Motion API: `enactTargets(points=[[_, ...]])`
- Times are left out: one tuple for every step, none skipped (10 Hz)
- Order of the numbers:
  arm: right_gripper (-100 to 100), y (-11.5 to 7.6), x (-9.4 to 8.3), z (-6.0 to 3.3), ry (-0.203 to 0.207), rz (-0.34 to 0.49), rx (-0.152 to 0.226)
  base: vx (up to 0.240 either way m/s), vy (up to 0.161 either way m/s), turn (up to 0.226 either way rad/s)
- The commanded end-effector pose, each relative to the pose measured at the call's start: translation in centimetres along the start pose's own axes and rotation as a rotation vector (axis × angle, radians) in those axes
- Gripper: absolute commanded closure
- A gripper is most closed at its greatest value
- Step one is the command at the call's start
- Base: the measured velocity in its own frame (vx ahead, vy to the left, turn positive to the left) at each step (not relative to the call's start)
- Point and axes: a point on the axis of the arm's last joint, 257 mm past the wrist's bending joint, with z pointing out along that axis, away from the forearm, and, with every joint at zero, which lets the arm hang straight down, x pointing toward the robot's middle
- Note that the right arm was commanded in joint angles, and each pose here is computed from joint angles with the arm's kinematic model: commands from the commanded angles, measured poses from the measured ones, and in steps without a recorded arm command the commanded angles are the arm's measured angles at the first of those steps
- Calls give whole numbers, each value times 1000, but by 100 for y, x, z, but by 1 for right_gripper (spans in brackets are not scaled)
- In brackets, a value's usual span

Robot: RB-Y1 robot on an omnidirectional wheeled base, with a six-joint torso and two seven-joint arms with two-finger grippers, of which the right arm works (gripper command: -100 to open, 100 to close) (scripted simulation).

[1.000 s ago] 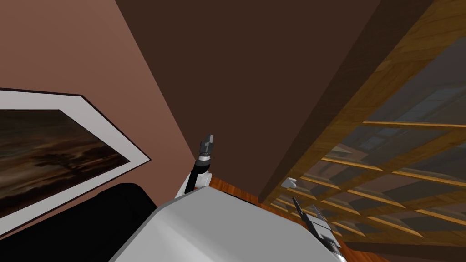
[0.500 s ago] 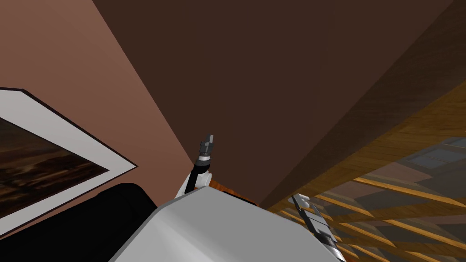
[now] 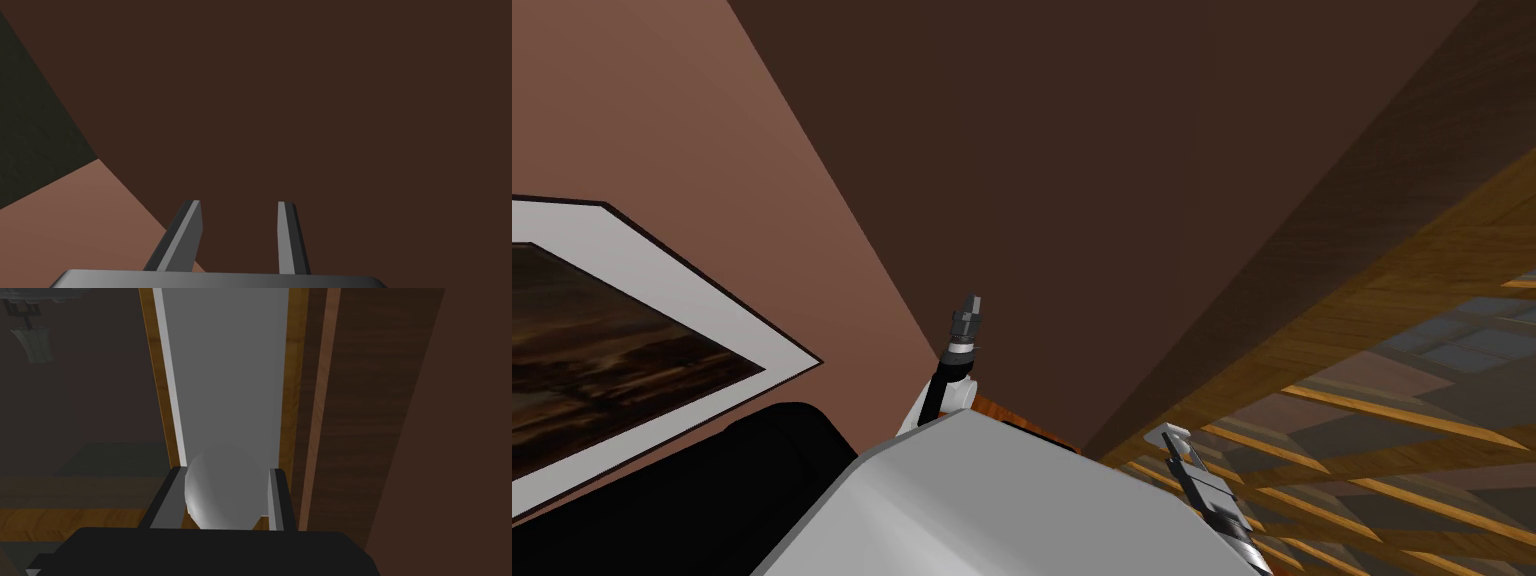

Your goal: Pull the door open

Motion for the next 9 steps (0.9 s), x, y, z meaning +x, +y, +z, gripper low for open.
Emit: enactTargets(points=[[100,1,0,-3,0,1,0,0,0,0],[100,2,0,8,-1,31,2,-12,-7,18],[100,3,0,12,-1,46,3,-20,-13,26],[100,5,1,21,-2,77,5,-25,-16,36],[100,7,1,30,-3,105,7,-27,-17,35],[100,8,1,39,-3,133,9,-31,-15,34],[100,10,2,48,-4,161,11,-37,-20,37],[100,12,2,57,-5,190,13,-34,-18,37],[100,14,2,66,-6,219,15,-36,-17,36]])
